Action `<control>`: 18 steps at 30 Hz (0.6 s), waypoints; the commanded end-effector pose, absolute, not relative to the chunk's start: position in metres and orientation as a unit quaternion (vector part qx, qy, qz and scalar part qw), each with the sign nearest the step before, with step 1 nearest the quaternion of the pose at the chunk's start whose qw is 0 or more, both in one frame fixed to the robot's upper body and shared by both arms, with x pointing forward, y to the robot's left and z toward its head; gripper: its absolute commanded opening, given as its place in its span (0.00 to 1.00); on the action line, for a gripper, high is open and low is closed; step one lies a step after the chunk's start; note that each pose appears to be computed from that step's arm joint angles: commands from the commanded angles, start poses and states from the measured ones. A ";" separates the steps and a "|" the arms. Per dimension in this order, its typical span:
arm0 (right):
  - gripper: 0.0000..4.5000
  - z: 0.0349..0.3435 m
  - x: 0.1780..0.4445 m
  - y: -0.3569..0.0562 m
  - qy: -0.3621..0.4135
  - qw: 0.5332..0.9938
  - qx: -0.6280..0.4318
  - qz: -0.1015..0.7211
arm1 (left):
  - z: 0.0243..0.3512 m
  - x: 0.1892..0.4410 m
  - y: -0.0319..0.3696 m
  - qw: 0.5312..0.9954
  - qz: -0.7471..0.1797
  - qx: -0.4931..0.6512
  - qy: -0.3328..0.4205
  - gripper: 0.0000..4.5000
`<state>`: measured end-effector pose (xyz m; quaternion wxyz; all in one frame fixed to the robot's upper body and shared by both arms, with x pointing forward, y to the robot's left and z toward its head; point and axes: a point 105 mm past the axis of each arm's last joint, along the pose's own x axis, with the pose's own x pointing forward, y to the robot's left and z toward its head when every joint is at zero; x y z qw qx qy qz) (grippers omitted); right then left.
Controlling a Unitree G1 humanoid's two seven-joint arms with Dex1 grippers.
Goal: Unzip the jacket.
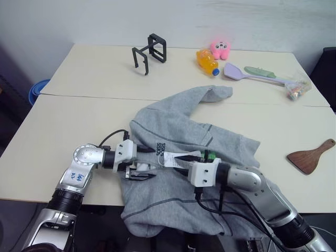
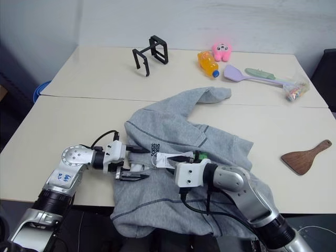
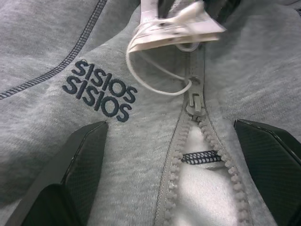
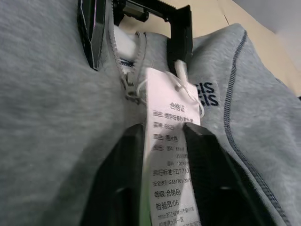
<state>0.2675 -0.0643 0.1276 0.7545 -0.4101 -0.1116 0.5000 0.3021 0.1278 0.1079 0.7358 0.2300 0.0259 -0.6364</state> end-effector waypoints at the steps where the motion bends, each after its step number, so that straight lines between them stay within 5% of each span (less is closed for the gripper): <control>1: 0.05 0.139 0.266 -0.069 -0.138 0.756 -0.424 0.479 | 0.100 0.300 0.127 0.736 -0.635 0.228 0.044 1.00; 18: 0.00 0.162 0.278 -0.142 -0.101 0.781 -0.505 0.352 | 0.083 0.293 0.120 0.735 -0.641 0.204 0.083 1.00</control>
